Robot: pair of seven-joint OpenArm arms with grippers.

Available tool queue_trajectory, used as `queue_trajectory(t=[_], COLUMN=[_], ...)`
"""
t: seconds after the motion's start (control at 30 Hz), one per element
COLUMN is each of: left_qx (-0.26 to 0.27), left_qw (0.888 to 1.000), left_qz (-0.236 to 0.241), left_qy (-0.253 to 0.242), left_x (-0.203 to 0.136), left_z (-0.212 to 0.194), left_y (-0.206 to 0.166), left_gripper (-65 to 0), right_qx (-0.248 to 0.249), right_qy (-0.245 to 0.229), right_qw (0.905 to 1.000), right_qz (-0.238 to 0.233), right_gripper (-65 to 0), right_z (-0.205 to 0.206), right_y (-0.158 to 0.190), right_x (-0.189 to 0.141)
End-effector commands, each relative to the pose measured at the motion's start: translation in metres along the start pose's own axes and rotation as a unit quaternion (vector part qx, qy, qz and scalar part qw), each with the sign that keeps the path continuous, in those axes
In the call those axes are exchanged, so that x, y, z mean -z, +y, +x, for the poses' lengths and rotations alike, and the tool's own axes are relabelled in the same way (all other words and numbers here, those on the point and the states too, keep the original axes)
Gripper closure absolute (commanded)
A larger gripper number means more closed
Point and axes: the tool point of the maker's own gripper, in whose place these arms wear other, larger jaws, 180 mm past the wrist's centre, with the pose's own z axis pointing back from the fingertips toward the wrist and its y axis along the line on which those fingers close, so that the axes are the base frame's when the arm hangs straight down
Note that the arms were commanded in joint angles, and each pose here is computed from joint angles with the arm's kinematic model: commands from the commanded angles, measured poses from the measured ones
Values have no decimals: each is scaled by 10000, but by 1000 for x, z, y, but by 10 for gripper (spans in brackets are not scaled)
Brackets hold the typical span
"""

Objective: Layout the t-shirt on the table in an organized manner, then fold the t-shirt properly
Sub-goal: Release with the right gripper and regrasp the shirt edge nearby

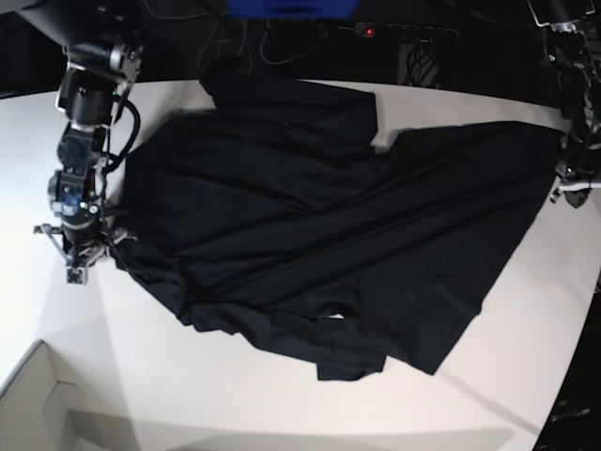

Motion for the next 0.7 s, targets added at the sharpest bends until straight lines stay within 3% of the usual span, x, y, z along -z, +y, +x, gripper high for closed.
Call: queue_trajectory(t=[0.0, 0.1, 0.27, 0.43, 0.67], left_qx=[83, 141, 97, -11, -90], left_qw=[9993, 9984, 9983, 9993, 9999], left_qz=[-150, -294, -321, -200, -65], left_qy=[-326, -463, -468, -301, -82], left_x=[-1, -5, -5, -5, -8], left_z=[24, 35, 33, 14, -7], left_y=[-10, -22, -25, -17, -6], left_gripper=[0, 0, 0, 0, 0], right_qx=[42, -19, 23, -195, -33], right_qy=[-566, -1055, -1471, -986, -378], right_qw=[9983, 9941, 9890, 9935, 9958], right_qz=[-145, -246, -135, 542, 838], right_gripper=[0, 0, 0, 0, 0], right_z=[38, 62, 76, 50, 13], right_y=[-9, -8, 17, 62, 87], right_x=[-6, -34, -71, -77, -53])
